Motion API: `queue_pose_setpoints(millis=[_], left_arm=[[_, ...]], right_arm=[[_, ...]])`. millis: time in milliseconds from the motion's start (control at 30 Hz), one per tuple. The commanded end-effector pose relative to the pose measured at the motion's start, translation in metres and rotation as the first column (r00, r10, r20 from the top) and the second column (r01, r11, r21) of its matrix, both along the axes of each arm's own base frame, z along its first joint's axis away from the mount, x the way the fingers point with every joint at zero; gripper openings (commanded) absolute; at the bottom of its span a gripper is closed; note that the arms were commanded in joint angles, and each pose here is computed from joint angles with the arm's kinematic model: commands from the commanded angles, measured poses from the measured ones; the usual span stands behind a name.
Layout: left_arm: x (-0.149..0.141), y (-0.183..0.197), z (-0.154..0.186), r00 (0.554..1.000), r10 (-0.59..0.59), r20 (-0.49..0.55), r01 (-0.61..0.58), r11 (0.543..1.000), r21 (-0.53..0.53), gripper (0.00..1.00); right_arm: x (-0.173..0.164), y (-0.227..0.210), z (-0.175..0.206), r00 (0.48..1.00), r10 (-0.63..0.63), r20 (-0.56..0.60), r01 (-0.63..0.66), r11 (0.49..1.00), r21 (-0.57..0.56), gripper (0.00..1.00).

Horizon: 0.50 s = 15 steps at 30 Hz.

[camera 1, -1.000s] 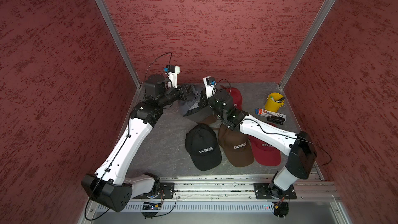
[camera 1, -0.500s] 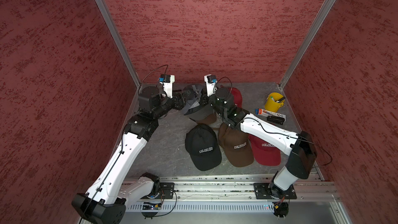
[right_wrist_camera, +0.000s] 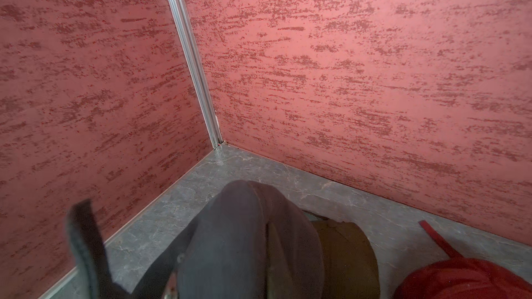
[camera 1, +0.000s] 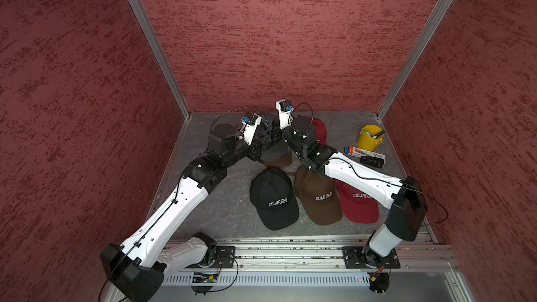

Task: Open the adjustable buckle of the baseball cap
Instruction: Open the adjustable buckle on the baseball cap, then pull the adjustable strap on the baseball cap.

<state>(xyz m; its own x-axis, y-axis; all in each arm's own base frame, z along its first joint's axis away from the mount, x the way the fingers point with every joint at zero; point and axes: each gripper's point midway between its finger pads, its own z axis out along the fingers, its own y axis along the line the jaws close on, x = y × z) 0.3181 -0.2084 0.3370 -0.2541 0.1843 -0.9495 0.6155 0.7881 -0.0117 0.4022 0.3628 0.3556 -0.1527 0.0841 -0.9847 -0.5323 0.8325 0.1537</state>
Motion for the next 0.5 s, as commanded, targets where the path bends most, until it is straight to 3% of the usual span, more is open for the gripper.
queue_pose_setpoints(millis=[0, 333, 467], left_arm=[[0.009, -0.004, -0.004, 0.998, -0.003, 0.063, -0.003, 0.995, 0.100, 0.60], [0.036, 0.000, -0.010, 0.988, 0.073, 0.139, -0.096, 0.981, 0.166, 0.63], [0.042, 0.003, -0.012, 0.982, 0.102, 0.161, -0.130, 0.975, 0.180, 0.58]], right_arm=[[-0.001, 0.003, 0.023, 0.999, 0.017, 0.034, -0.018, 0.999, 0.043, 0.00], [-0.006, 0.005, 0.021, 0.998, 0.051, 0.037, -0.052, 0.998, 0.025, 0.00], [-0.007, 0.004, 0.018, 0.998, 0.054, 0.037, -0.054, 0.998, 0.015, 0.00]])
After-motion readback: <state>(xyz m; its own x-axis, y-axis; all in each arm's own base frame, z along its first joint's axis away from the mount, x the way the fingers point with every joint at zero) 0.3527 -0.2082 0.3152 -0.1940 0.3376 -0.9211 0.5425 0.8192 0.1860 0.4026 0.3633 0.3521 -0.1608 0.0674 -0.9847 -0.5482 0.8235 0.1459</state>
